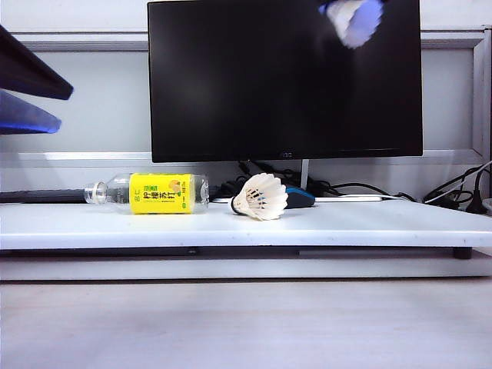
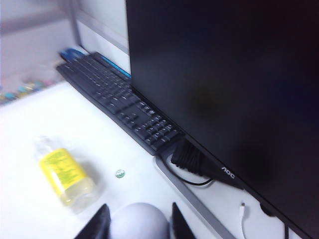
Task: Stack the badminton balls on the table vertically.
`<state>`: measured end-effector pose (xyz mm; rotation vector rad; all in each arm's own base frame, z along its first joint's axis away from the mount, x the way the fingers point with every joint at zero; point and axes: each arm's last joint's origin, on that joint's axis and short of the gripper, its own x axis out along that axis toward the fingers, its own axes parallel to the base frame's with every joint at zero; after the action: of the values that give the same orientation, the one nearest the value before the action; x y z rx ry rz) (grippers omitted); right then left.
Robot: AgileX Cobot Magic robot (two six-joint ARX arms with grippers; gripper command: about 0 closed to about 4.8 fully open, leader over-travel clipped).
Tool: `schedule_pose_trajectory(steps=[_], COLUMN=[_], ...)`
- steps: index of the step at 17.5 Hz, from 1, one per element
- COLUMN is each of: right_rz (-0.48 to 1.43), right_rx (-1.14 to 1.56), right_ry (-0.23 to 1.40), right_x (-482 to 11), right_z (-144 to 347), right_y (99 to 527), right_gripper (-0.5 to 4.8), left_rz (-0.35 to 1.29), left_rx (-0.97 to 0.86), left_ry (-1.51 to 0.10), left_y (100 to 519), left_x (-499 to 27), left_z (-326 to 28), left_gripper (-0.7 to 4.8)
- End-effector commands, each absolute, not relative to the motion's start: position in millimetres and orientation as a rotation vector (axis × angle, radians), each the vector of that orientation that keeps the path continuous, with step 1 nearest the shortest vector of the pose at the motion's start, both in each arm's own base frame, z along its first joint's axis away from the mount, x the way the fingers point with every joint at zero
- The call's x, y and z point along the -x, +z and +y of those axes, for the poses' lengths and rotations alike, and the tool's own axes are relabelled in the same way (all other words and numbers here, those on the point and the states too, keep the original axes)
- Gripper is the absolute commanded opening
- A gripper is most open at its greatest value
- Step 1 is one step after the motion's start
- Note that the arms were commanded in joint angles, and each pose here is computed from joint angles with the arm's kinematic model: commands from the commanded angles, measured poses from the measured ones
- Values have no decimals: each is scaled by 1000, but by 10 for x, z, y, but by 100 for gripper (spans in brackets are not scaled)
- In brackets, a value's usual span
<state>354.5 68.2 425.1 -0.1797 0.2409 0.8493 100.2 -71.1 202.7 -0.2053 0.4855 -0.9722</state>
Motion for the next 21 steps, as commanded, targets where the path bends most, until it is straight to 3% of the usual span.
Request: schedule_pose_trajectory(steps=[1,6,9,14,21], right_rz=[174,8,-60,-176,-357], right_rx=[181,222,235,135,-66], right_ry=[825,686,630,597,405], right_x=[-3332,-2645,-2194,-1750,-1615], right_z=[521,120,1,33,127], right_y=[4490,5030,5131,4701,3623], right_gripper=[117,116,116,116,116], left_rz=[469,465,460,462,464], left_rx=[203,202,203,204,206], left_ry=[-983,-983,-984,-993,-1008], left_y=[2054,2058,2060,2061,2061], left_x=[-1005,-1007,-1008,-1006,-1002], left_z=[-715,-715,-716,-717,-719], left_gripper=[192,192,192,192,192])
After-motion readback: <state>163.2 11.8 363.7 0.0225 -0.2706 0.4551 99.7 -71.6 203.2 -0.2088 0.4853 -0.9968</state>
